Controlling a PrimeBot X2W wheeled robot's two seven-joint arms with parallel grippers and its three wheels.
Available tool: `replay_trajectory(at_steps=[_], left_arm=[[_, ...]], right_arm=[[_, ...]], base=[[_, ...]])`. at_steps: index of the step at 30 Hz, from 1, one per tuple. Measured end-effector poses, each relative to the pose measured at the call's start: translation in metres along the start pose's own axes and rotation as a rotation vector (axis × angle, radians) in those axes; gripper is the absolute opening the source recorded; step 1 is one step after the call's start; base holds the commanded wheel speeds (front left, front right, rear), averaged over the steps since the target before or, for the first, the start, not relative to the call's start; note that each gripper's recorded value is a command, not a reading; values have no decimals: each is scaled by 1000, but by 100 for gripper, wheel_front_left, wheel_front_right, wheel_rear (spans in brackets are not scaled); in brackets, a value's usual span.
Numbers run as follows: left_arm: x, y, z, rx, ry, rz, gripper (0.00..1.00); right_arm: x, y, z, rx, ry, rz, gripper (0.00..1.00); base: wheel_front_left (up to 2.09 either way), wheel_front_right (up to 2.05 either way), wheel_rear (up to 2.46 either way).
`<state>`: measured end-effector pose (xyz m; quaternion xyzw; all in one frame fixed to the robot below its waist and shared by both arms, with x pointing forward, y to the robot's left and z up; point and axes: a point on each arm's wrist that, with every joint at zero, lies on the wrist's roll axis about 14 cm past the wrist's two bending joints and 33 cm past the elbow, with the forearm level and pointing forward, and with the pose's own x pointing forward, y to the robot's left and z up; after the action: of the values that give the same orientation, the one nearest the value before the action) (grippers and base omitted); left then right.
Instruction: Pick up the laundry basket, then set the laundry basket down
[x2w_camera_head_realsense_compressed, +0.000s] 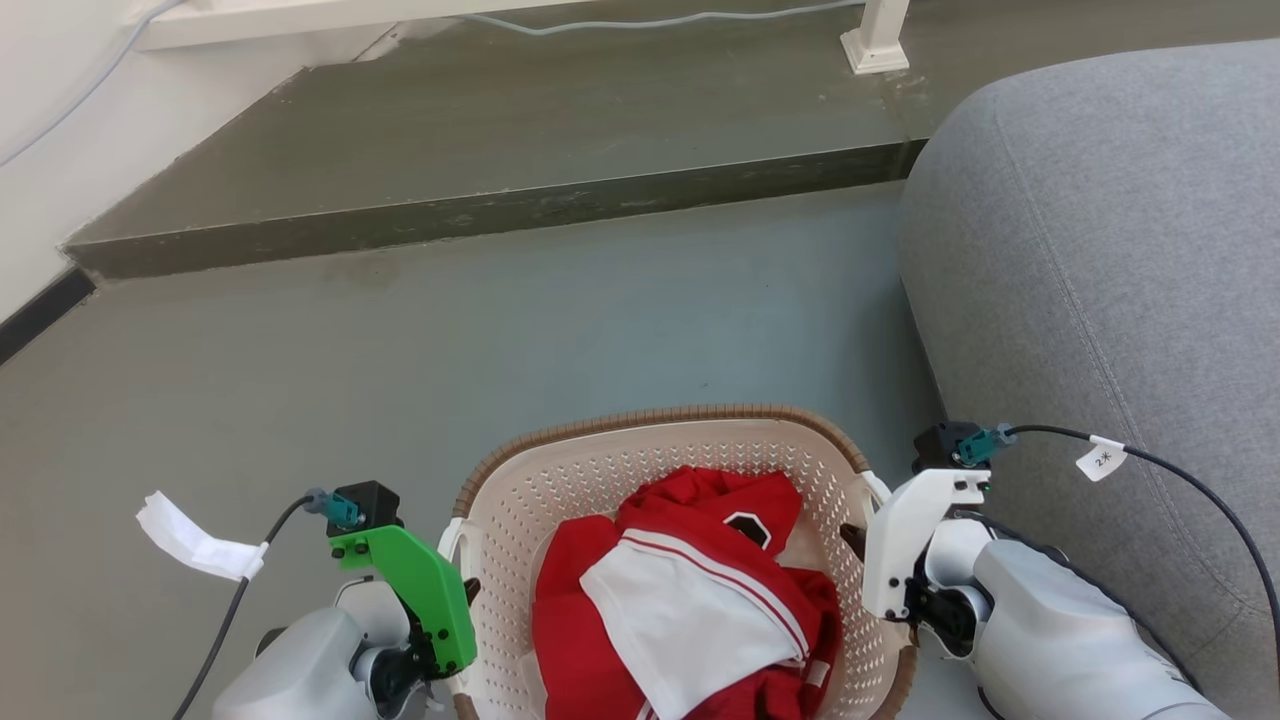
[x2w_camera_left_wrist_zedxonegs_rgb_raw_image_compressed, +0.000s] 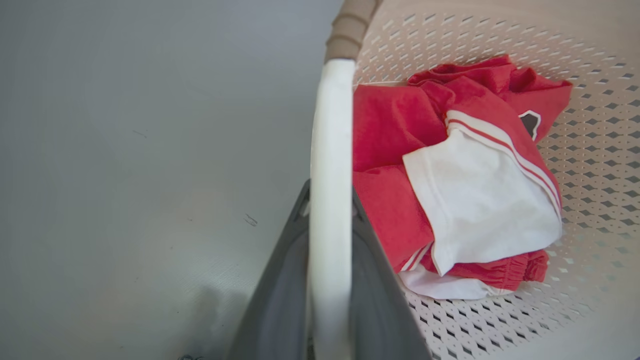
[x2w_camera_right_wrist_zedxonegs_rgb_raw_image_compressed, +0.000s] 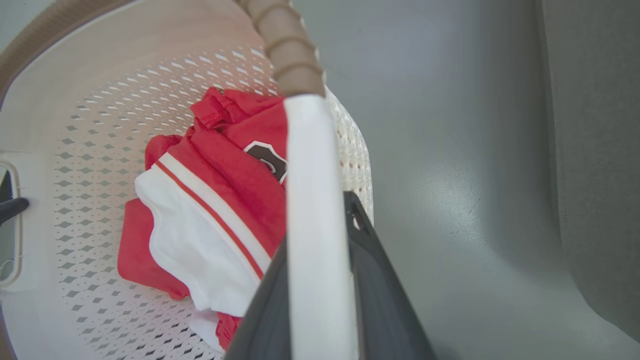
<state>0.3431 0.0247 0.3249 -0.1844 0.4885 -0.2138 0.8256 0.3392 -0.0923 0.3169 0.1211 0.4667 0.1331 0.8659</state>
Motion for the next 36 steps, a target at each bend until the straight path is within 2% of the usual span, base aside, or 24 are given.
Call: replay_trajectory(at_steps=[36], left_arm=[[0, 1, -6, 2, 22, 2, 0]], right_arm=[[1, 1, -7, -16, 27, 2, 0]], base=[[0, 0, 0]])
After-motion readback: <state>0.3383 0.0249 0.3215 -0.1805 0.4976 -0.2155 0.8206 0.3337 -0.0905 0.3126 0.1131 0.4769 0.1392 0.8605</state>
